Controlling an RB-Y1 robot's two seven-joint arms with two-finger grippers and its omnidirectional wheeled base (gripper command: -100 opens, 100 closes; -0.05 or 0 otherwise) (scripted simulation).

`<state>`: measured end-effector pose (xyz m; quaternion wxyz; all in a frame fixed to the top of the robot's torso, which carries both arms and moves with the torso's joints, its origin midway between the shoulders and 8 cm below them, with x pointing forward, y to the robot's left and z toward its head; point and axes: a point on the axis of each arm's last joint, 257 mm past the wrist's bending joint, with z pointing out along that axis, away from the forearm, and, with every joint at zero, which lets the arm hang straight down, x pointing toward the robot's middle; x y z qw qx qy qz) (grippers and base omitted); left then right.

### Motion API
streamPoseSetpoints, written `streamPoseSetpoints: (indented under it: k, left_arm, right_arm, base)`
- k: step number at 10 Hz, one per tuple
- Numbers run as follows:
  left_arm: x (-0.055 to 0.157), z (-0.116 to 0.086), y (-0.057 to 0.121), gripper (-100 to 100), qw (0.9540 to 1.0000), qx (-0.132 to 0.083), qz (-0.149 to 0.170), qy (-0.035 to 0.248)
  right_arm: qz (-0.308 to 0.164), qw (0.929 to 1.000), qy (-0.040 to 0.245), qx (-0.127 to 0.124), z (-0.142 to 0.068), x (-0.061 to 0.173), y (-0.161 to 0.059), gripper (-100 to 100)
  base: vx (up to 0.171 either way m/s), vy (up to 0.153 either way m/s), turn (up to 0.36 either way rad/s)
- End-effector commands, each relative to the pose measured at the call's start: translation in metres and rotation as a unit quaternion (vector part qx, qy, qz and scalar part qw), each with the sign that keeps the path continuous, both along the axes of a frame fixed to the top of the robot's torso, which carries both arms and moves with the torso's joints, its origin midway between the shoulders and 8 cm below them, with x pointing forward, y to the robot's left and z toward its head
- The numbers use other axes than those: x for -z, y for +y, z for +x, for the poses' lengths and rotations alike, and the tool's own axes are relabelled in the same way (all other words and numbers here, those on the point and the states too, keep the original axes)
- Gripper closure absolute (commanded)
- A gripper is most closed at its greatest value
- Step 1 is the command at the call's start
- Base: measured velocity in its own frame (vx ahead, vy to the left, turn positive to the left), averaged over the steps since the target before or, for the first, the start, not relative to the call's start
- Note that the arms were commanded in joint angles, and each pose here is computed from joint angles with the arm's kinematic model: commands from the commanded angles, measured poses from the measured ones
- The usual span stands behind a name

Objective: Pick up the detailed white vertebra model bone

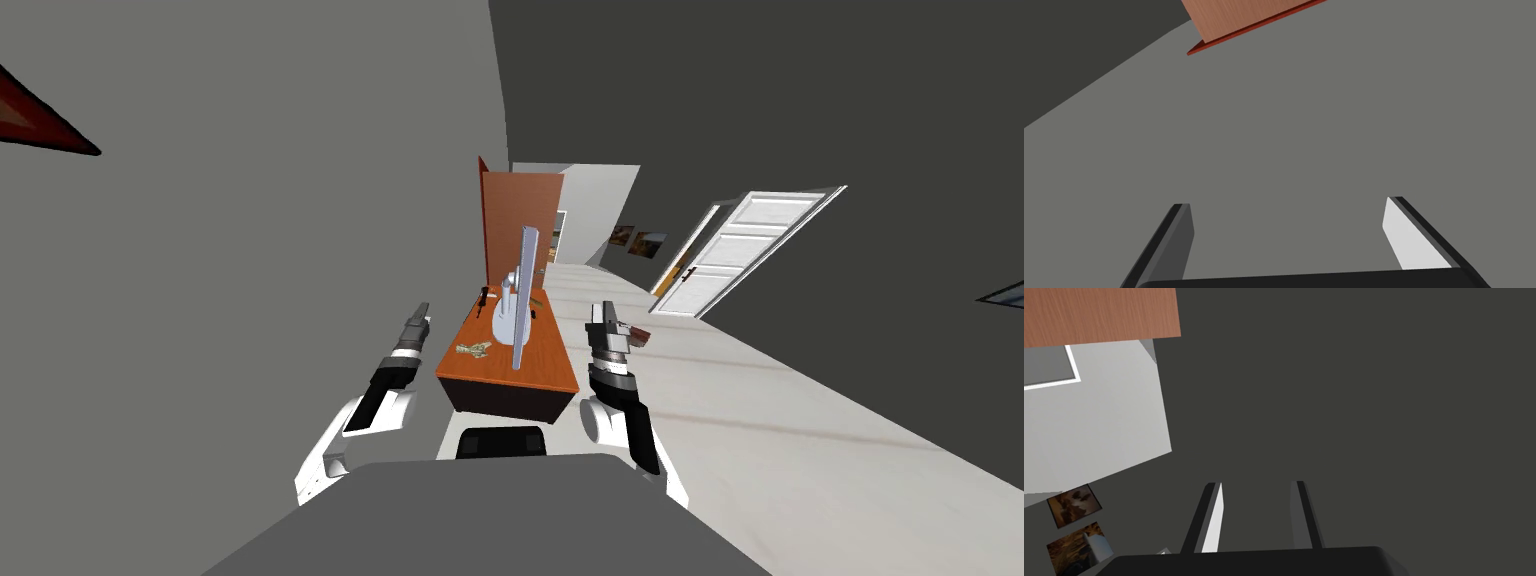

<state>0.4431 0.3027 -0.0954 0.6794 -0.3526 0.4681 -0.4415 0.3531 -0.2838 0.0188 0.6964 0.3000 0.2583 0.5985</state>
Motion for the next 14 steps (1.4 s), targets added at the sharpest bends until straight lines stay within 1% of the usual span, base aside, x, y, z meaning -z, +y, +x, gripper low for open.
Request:
streamPoseSetpoints:
  k: [1, 2, 3, 4, 5, 6, 7, 8, 9, 10, 11, 12, 13, 14]
  left_arm:
    - [0.021, 0.012, 0.014, -100, 0.9994, -0.012, -0.004, 0.032]
    - [0.022, 0.012, 0.015, -100, 0.9993, -0.013, -0.004, 0.034]
    - [0.040, 0.019, 0.026, -100, 0.9979, -0.024, -0.008, 0.060]
    - [0.054, 0.025, 0.037, -100, 0.9963, -0.033, -0.011, 0.079]
    - [0.062, 0.026, 0.039, -100, 0.9951, -0.036, -0.013, 0.091]
    - [0.081, 0.031, 0.052, -100, 0.9919, -0.048, -0.018, 0.116]
    - [0.083, 0.031, 0.052, -100, 0.9915, -0.049, -0.019, 0.120]
    - [0.100, 0.036, 0.065, -100, 0.9873, -0.061, -0.025, 0.145]
    - [0.110, 0.040, 0.077, -100, 0.9841, -0.071, -0.030, 0.160]
    - [0.125, 0.038, 0.079, -100, 0.9806, -0.075, -0.033, 0.178]
    - [0.141, 0.041, 0.092, -100, 0.9754, -0.087, -0.040, 0.198]
    - [0.146, 0.040, 0.093, -100, 0.9735, -0.089, -0.042, 0.207]
    - [0.160, 0.042, 0.105, -100, 0.9669, -0.102, -0.049, 0.229]
    - [0.167, 0.040, 0.107, -100, 0.9652, -0.103, -0.051, 0.235]
  right_arm:
    - [0.000, 1.0000, 0.000, 0.000, 0.000, 0.000, 0.000, 0]
    - [0.000, 1.0000, 0.000, 0.000, 0.000, 0.000, 0.000, 0]
    - [0.000, 1.0000, 0.000, 0.000, 0.000, 0.000, 0.000, 0]
    - [0.000, 1.0000, 0.000, 0.000, 0.000, 0.000, 0.000, 0]
    - [0.000, 1.0000, 0.000, 0.000, 0.000, 0.000, 0.000, 0]
    - [0.000, 1.0000, 0.000, 0.000, 0.000, 0.000, 0.000, 0]
    - [0.000, 1.0000, 0.000, 0.000, 0.000, 0.000, 0.000, 0]
    - [0.000, 1.0000, 0.000, 0.000, 0.000, 0.000, 0.000, 0]
    - [0.000, 1.0000, 0.000, 0.000, 0.000, 0.000, 0.000, 0]
    - [0.000, 1.0000, 0.000, 0.000, 0.000, 0.000, 0.000, 0]
    - [0.000, 1.0000, 0.000, 0.000, 0.000, 0.000, 0.000, 0]
    - [0.000, 1.0000, 0.000, 0.000, 0.000, 0.000, 0.000, 0]
    - [0.000, 1.0000, 0.000, 0.000, 0.000, 0.000, 0.000, 0]
    - [0.000, 1.0000, 0.000, 0.000, 0.000, 0.000, 0.000, 0]
  base:
    - [-0.002, -0.017, -0.110]
    - [-0.002, -0.012, -0.081]
    - [-0.003, -0.017, -0.144]
    - [-0.005, -0.023, -0.267]
    - [-0.002, -0.012, -0.056]
    - [-0.002, -0.017, -0.096]
    - [-0.002, -0.014, -0.085]
    - [-0.002, -0.020, -0.167]
    - [-0.003, -0.026, -0.189]
    - [-0.001, -0.017, -0.087]
    - [-0.003, -0.022, -0.193]
    - [-0.003, -0.012, -0.071]
    - [-0.001, -0.016, -0.155]
    - [0.000, -0.010, -0.074]
